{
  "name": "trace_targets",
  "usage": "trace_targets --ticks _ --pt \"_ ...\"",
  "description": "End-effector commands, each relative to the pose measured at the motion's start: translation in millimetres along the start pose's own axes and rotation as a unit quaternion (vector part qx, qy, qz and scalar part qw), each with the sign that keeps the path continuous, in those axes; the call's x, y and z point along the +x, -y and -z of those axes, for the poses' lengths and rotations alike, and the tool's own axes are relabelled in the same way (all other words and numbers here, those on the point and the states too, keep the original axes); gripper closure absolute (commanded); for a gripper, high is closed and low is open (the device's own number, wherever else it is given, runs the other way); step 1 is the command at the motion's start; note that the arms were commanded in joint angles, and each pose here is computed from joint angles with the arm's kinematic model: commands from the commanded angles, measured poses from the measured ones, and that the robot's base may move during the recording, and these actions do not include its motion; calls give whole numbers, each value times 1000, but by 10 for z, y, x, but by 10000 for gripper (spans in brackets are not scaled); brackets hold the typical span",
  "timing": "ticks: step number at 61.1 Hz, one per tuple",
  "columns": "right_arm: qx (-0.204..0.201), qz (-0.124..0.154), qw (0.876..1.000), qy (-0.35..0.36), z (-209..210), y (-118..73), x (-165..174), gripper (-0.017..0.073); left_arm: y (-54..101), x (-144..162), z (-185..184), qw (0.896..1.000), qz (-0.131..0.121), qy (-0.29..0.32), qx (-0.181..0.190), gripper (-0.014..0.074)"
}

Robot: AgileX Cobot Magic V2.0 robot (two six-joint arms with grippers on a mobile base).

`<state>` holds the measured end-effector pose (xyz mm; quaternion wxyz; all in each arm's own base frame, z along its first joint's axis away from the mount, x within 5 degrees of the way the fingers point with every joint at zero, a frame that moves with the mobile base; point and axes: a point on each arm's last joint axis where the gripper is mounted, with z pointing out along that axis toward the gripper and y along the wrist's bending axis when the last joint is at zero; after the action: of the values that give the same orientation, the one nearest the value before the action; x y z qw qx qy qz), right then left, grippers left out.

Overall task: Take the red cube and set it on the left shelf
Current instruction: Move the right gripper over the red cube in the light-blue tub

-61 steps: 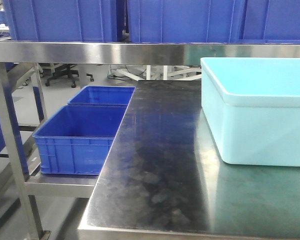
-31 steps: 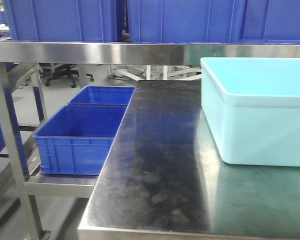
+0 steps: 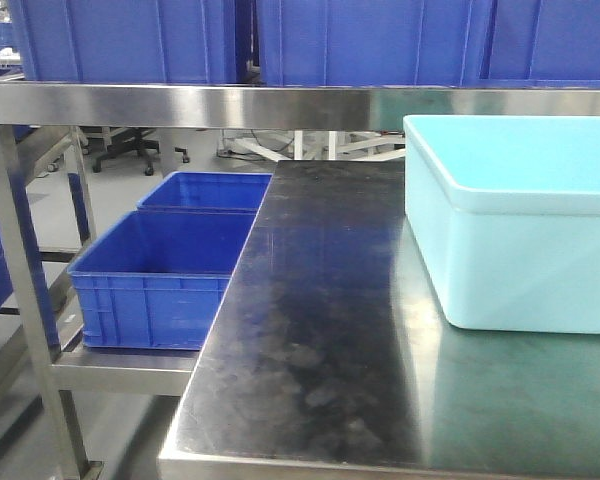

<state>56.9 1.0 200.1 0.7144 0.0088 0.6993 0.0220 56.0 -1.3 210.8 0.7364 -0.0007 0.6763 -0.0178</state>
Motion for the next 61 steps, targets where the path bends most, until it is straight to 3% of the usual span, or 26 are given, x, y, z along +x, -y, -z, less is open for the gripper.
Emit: trace_targets --ticks 1,13,35,46,53,61 --pt "-1 6 997 72 33 -6 -161 511 -1 -4 9 999 0 38 0 492" --pt "-2 6 997 80 31 -10 -253 511 -1 -4 9 999 0 38 0 492" --pt "-2 6 997 81 -332 -50 -1187 511 -1 -4 9 999 0 38 0 492" --pt "0 6 999 35 -650 -59 -1454 500 -1 -4 9 999 0 38 0 492" --pt "6 6 999 -53 -874 -57 -1552 382 -1 -4 9 999 0 38 0 492" --pt "13 10 988 -151 -1161 -52 -1621 78 -1 -4 9 999 0 38 0 492"
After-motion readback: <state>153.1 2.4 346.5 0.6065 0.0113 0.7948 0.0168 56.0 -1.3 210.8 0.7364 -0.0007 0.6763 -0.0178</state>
